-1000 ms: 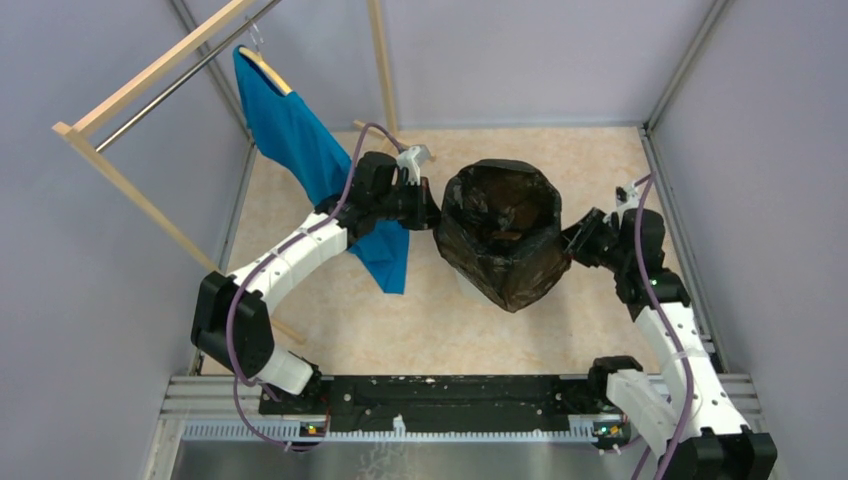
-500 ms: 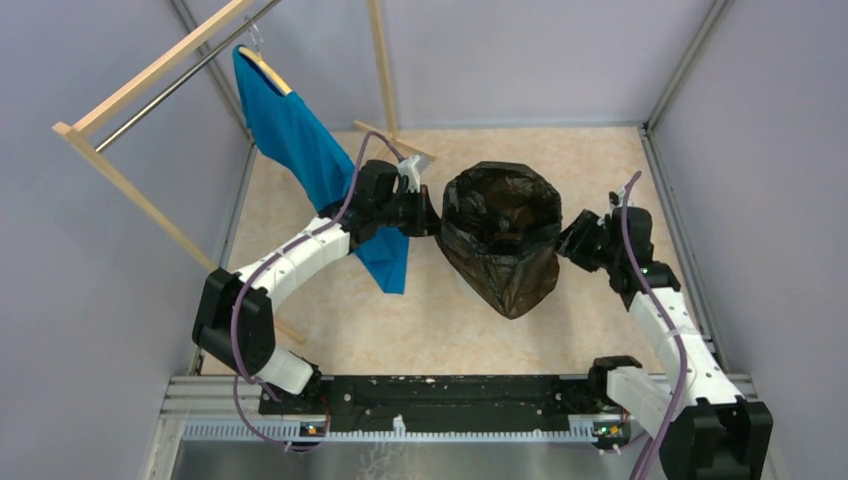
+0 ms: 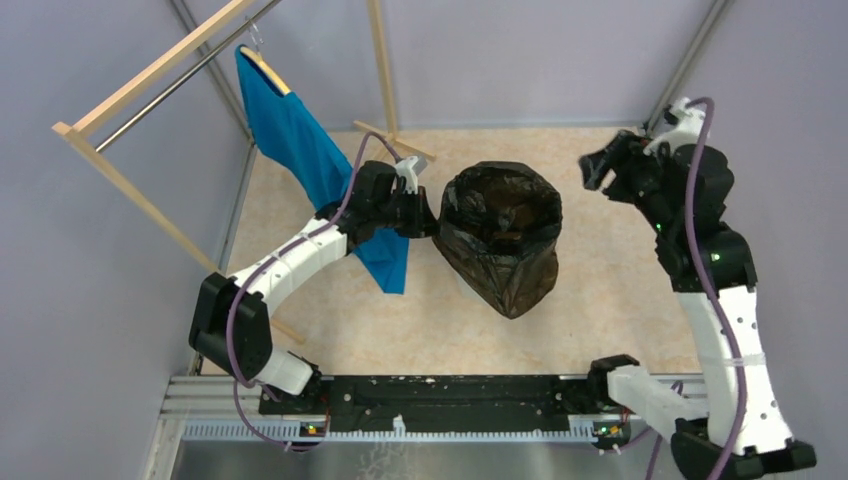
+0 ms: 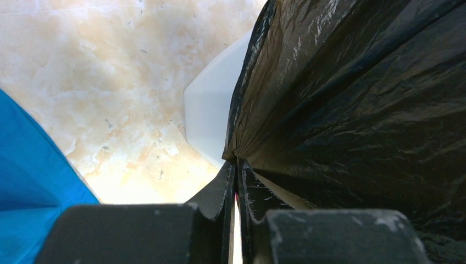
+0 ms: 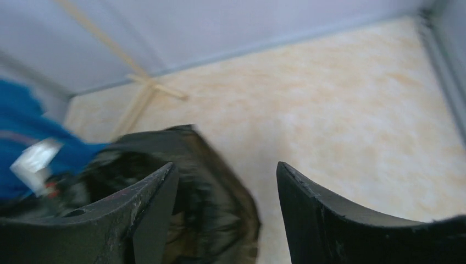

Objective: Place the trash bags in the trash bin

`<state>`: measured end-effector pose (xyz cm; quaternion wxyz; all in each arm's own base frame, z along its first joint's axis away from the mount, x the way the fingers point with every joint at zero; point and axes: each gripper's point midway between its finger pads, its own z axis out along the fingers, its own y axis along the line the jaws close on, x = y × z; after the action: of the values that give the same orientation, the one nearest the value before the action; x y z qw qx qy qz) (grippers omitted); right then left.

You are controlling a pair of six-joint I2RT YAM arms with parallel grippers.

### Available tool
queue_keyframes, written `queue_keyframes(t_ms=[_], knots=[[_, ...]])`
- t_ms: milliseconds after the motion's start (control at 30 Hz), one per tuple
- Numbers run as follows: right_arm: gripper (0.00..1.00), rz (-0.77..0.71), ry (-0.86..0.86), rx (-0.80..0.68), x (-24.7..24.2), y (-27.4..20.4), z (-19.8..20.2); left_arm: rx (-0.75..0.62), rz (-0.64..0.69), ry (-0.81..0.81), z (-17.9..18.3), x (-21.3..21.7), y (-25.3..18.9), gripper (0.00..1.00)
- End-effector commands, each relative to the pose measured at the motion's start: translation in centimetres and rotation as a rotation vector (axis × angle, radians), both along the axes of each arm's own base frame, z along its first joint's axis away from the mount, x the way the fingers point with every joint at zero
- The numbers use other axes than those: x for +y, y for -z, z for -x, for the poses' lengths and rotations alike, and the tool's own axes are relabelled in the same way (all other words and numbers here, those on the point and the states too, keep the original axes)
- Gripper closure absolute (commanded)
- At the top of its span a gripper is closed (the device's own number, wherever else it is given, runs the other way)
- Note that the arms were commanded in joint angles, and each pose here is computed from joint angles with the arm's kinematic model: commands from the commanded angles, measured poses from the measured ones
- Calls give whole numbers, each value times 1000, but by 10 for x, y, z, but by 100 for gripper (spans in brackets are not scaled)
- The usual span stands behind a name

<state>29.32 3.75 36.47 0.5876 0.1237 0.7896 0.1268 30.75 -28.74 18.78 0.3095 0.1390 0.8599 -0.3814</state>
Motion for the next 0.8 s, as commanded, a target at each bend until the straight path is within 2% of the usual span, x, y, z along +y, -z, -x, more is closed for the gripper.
queue_keyframes(t_ms=[0, 100, 167, 333, 533, 633, 767], knots=[[32, 104, -333, -70, 89, -39, -2, -36, 39, 15, 2, -2, -16, 91], [28, 270, -456, -17, 147, -22, 7, -34, 45, 12, 2, -2, -15, 93], [25, 363, -490, 75, 167, 8, 6, -34, 44, 9, 3, -1, -15, 94], [25, 496, -436, 271, 156, 68, 3, -35, 34, 7, 5, 1, -14, 95], [21, 499, -506, 308, 171, 107, 2, -20, 39, 13, 5, -1, -9, 97], [17, 507, -412, 270, 170, 112, -18, -15, 50, 17, 5, -3, -8, 97], [14, 401, -256, 150, 170, 96, -56, -10, 40, 16, 6, -1, -5, 98]])
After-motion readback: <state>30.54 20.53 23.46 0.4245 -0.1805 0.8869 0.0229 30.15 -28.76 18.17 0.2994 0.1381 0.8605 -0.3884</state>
